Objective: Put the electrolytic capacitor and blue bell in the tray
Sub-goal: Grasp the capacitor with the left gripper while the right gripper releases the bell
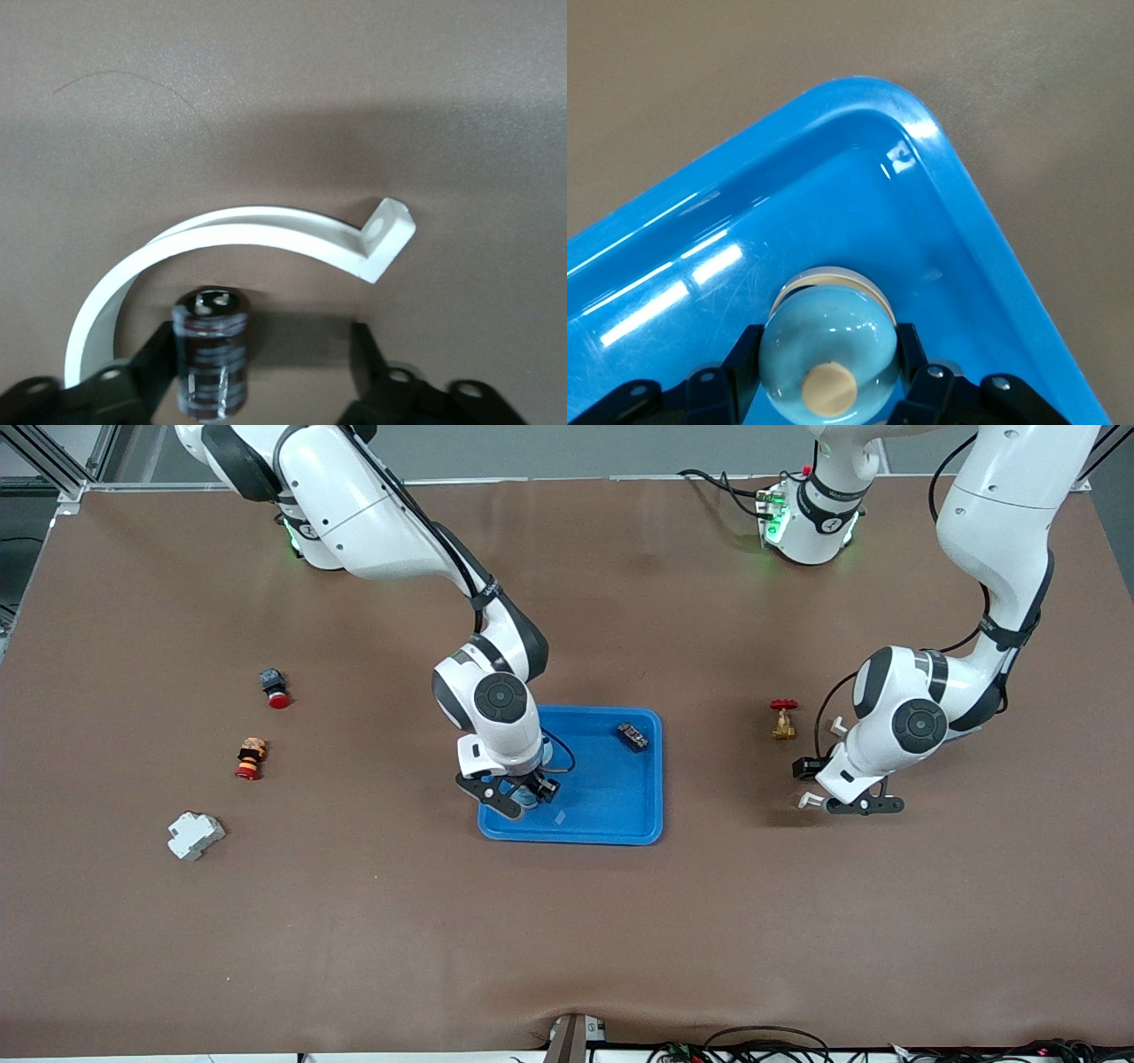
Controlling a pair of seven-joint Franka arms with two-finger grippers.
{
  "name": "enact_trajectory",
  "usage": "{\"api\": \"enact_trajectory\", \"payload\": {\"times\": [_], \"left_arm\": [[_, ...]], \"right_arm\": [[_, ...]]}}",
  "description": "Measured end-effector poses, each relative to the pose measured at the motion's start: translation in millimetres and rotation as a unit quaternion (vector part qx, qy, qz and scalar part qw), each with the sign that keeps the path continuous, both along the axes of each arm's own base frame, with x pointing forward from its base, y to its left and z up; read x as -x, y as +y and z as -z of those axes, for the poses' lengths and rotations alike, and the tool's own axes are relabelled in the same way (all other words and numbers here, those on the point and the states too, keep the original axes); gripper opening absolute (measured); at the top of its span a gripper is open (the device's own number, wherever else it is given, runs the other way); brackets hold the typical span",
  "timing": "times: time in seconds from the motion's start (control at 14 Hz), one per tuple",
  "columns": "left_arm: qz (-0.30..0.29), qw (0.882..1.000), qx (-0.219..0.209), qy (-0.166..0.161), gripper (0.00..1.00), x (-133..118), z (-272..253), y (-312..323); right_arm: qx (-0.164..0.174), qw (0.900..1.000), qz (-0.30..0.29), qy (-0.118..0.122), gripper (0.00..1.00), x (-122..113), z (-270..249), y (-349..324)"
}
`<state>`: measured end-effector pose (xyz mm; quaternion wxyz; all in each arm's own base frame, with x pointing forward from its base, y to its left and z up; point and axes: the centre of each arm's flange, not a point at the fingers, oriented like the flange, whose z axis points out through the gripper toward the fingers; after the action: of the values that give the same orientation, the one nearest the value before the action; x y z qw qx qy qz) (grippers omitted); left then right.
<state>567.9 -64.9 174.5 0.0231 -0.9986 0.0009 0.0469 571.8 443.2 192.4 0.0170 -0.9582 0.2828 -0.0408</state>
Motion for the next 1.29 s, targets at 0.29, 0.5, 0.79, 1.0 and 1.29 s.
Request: {"api": "enact_trajectory", "payload": {"times": [0.29,0.5,0.79,1.0,1.29], "left_arm": [[0.002,1.0,0.001,-0.004,0.33,-2.6,-3.0,-3.2],[-0.003,1.0,0.001,-0.005,0.34,-2.9,-3.2,-3.1],[-0.016,1.0,0.002,-0.012,0.34,-7.4,-7.9,-7.0],[-0.036,0.999,0.004,-0.018,0.34,-17.3,-24.9,-25.1],[-0.078,0.997,-0.021,0.018,0.34,-48.1,-97.7,-57.0]], "right_arm": [[0.0,1.0,0.0,-0.001,0.65,-1.6,0.6,0.4],[0.0,1.0,0.0,-0.002,0.65,-1.7,0.8,0.4],[0.001,1.0,0.0,-0.002,0.65,-1.6,1.4,0.3],[0.001,1.0,0.0,-0.002,0.65,-1.7,1.5,0.4],[0.002,1.0,-0.001,-0.004,0.7,-1.8,1.5,0.6]]}}
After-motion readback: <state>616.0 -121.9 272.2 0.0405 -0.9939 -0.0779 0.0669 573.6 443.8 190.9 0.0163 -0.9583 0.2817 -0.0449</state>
